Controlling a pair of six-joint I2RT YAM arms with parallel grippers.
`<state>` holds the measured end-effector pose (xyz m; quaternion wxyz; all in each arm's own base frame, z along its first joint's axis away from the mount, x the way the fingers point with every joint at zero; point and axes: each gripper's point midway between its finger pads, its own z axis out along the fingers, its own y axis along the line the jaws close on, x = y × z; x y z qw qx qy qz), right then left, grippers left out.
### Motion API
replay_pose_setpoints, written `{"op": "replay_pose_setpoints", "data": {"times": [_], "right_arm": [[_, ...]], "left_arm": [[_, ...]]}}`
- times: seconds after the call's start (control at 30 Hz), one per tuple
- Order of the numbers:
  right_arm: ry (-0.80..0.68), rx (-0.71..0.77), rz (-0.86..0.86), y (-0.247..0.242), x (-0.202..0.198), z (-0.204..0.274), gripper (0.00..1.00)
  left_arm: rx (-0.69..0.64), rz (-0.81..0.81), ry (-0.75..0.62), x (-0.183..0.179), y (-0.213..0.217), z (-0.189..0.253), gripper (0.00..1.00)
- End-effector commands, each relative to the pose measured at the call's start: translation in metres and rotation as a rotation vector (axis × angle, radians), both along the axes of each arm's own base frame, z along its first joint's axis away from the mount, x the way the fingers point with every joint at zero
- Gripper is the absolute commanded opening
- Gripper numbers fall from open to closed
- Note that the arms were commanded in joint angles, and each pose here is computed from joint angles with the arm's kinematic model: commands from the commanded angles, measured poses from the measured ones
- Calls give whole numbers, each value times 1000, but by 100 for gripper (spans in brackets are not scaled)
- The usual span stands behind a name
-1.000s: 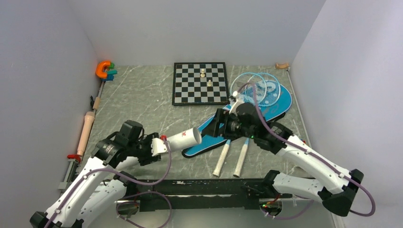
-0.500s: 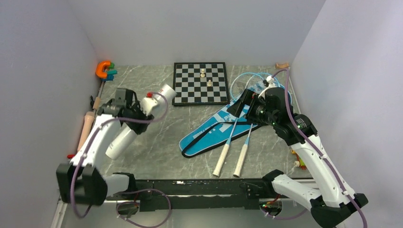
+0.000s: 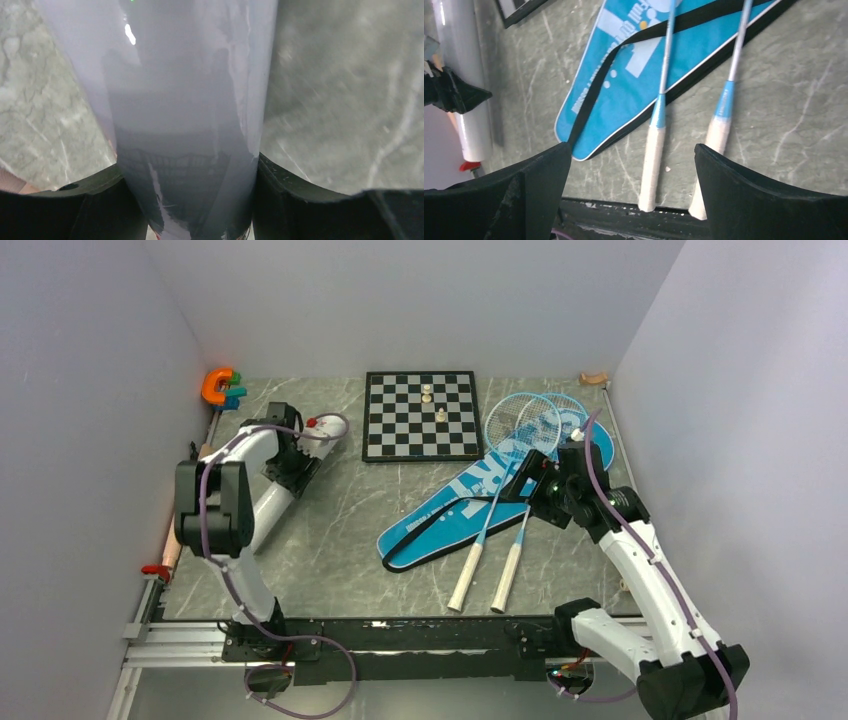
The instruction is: Pack up the badminton gear
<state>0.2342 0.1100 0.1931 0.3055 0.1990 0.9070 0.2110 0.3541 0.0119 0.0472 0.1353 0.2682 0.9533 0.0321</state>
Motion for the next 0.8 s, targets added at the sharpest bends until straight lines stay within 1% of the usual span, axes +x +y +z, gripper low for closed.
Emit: {"op": "replay_pose_setpoints", "data": {"times": [0.0, 0.07, 0.1, 0.17, 0.2, 0.23, 0.37, 0.5, 0.63, 0.77], "right_arm": [[26, -86, -58, -21, 11, -14, 97], [62, -144, -103, -33, 20, -27, 96], [71, -168, -122, -38, 25, -32, 96], [90, -203, -149, -45, 36, -40, 96], [103, -225, -161, -49, 42, -45, 96], [115, -247, -171, -52, 47, -50, 96], [155, -286, -173, -51, 74, -65, 96], [169, -350, -175, -54, 104, -76, 96], [221, -449, -172, -60, 128, -93, 95], [231, -484, -174, -60, 144, -102, 95]], "left_arm": [[71, 103, -12, 26, 21, -12, 64], [92, 105, -6, 28, 25, -23, 67], [103, 106, -5, 28, 27, -26, 71], [110, 96, -7, 25, 28, -29, 87], [105, 93, -12, 24, 27, -27, 94], [104, 87, -22, 23, 27, -24, 98], [59, 60, -67, 11, 19, 6, 99], [9, 22, -181, -7, 7, 70, 99], [-67, -93, -268, -34, -31, 127, 99], [-177, -257, -291, -64, -92, 150, 99]]}}
